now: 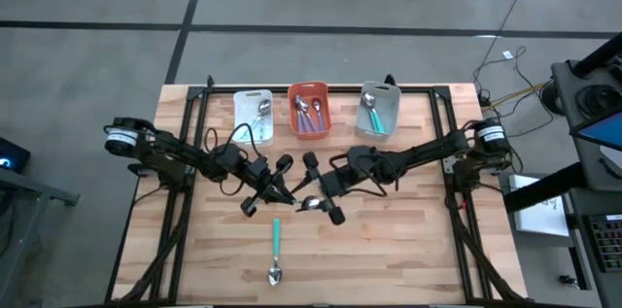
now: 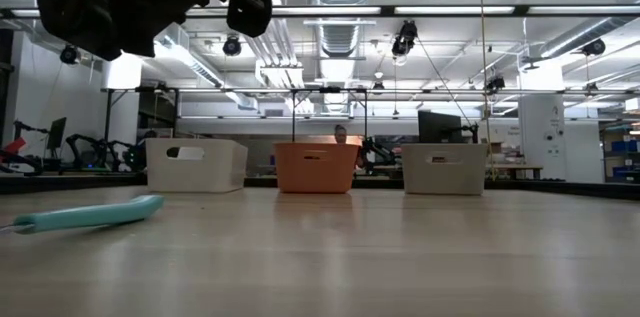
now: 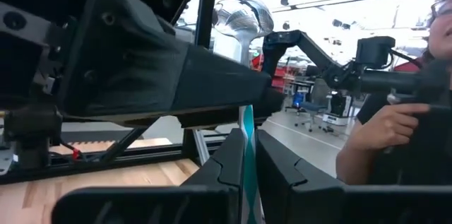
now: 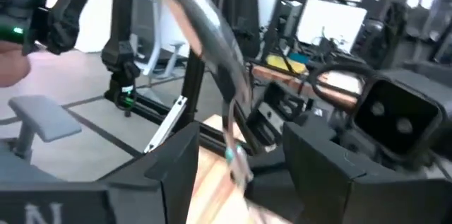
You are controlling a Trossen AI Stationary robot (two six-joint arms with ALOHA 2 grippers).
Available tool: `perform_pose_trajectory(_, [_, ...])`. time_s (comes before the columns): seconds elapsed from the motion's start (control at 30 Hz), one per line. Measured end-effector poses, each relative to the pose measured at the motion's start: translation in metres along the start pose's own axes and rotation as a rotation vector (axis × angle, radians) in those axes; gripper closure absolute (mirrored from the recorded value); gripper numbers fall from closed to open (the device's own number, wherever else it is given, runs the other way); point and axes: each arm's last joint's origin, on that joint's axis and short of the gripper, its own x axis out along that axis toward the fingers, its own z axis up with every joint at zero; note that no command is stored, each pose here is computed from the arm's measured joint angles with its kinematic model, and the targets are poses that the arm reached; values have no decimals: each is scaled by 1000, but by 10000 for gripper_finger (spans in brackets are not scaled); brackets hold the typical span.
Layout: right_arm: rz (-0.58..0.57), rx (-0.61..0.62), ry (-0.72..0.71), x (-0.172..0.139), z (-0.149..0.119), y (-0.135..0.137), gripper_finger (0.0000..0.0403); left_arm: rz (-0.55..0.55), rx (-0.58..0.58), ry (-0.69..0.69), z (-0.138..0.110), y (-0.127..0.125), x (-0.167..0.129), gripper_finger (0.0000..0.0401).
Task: Sort silverware by color (type)
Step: Put the blue patterned spoon into the white bin
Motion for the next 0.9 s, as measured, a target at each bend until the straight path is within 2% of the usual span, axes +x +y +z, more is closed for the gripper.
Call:
perform_pose_trajectory(0.2, [44,-18,58,6,5,-3,259,0,-16,-1,0,0,0,396])
perform_pose_trajectory(0.47, [117,-18,21,5,14,-9,383,-1,-18,0,0,0,0,395])
perform_pose_trajectory(0.67, [103,45,20,0,17,-16,392,37,-46,-15,2,2,-1,382])
perform_pose_trajectory(0.9, [85,167,82,-10,22,-22,394,80,-6,-33,7,9,-6,303])
